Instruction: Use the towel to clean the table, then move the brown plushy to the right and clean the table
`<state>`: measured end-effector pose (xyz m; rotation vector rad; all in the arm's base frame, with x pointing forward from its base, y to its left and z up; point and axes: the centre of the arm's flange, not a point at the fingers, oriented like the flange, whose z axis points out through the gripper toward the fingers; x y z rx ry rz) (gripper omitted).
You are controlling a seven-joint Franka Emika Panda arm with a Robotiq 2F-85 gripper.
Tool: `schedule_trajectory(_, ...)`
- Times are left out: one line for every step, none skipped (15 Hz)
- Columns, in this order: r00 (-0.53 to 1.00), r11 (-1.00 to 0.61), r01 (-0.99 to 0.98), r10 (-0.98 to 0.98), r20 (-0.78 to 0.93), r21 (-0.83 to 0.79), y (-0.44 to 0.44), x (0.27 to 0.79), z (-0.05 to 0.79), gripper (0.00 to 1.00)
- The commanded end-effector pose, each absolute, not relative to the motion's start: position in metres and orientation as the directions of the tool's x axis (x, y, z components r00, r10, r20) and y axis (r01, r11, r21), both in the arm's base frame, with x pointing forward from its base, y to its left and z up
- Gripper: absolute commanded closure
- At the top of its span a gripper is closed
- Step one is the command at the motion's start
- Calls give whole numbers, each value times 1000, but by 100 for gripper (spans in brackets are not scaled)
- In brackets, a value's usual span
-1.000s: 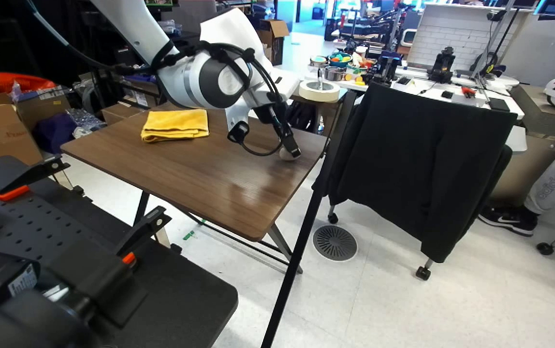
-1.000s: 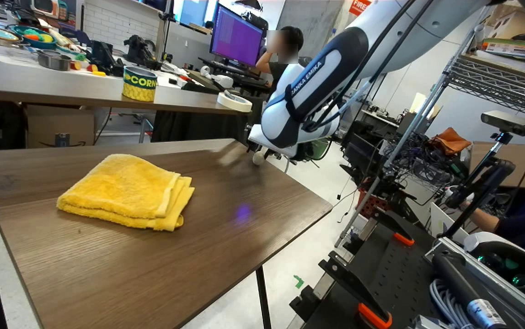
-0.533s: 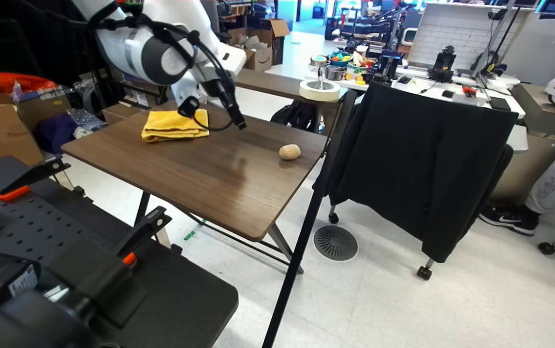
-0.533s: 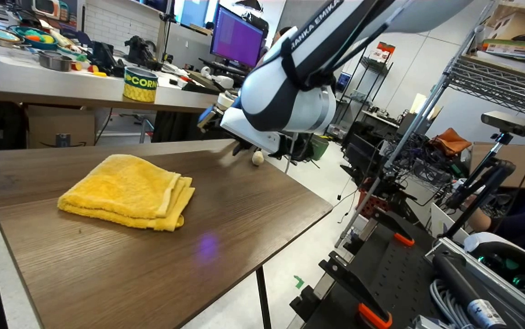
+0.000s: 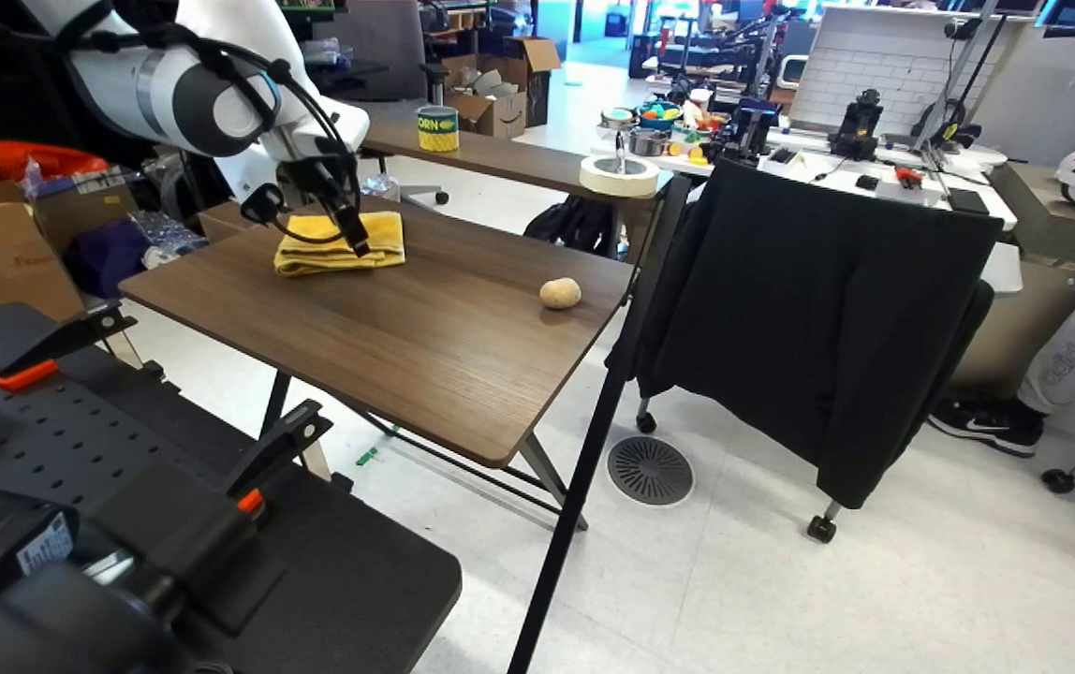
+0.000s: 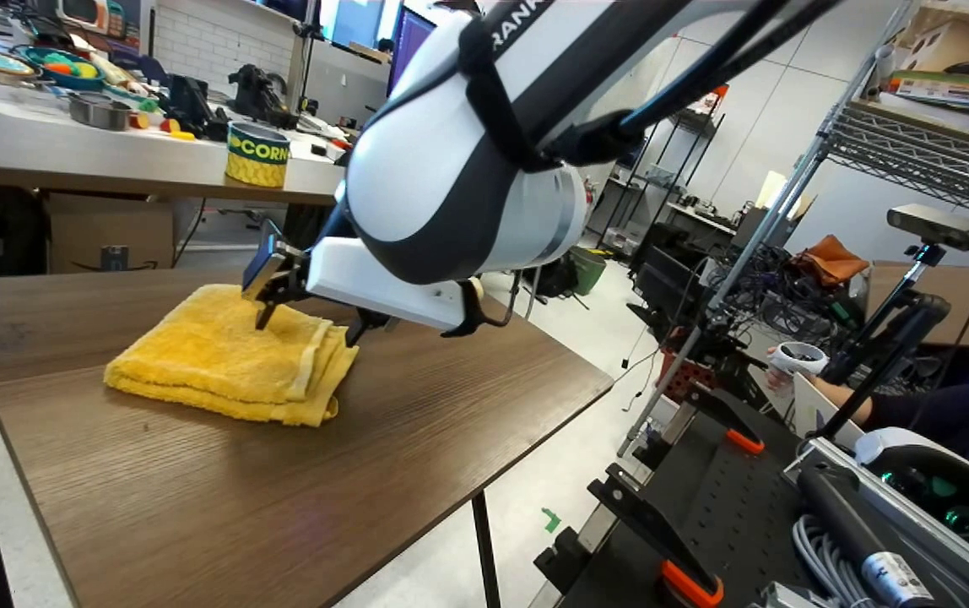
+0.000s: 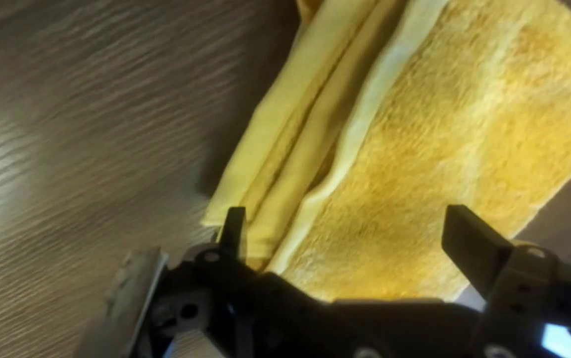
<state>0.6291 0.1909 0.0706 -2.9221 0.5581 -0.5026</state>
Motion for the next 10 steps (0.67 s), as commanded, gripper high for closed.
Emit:
schedule_trajectory(904,-947,-281,-315,288,-155,242,648,66,0)
schedule_trajectory(909,-952,-267,-300,290,-147,256,650,66,0)
schedule_trajectory(911,-956,-258,-289,293,-143,267,651,66,0)
schedule_trajectory(911,-958,-256,-284,298,-130,275,655,62,0)
schedule_trajectory(916,-961,-252,-275,293,-113,281,657,61,0)
schedule_trajectory(915,-957,-250,-283,288,-146,266,636,69,0)
schedule_trajectory(916,-959,-246,-277,290,-137,272,638,68,0)
schedule_trajectory(916,-960,-245,-274,293,-133,275,639,66,0)
schedule_trajectory(916,-961,-244,-273,295,-131,275,641,65,0)
schedule_trajectory(915,-961,-244,-272,297,-129,274,642,64,0)
